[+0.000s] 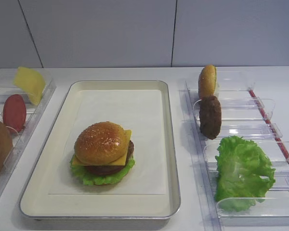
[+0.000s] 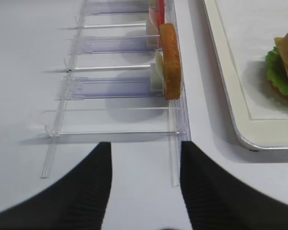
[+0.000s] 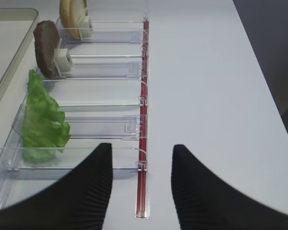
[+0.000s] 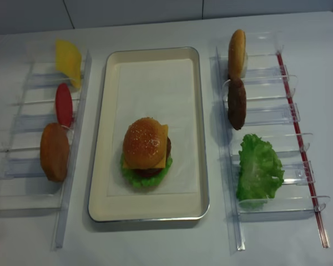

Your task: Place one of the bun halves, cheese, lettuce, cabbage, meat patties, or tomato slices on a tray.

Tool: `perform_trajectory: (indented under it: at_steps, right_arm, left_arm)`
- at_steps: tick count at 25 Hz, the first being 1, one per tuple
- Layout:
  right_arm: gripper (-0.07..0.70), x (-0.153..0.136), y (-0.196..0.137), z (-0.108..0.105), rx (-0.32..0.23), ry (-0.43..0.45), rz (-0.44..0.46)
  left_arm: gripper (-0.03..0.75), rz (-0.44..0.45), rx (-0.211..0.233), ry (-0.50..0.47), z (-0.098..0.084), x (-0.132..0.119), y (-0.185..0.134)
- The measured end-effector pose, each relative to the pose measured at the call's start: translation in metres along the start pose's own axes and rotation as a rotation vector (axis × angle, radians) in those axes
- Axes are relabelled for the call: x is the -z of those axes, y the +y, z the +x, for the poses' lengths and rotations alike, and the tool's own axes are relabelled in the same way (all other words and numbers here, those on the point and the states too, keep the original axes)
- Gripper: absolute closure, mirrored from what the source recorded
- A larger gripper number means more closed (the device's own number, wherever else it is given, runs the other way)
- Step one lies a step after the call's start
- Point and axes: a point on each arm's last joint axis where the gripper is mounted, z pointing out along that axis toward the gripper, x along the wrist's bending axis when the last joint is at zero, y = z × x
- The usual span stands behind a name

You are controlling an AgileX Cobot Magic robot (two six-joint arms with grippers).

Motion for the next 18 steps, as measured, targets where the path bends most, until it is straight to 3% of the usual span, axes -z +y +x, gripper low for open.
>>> perform_trajectory:
  at_steps: [18]
  right_arm:
    - [0.31,-0.0035,-0.0011,0.0009,-0.012,-0.021,-0.003]
  left_arm:
    - [0.379,0.0,0.0,0.0,0.0,0.0,0.0]
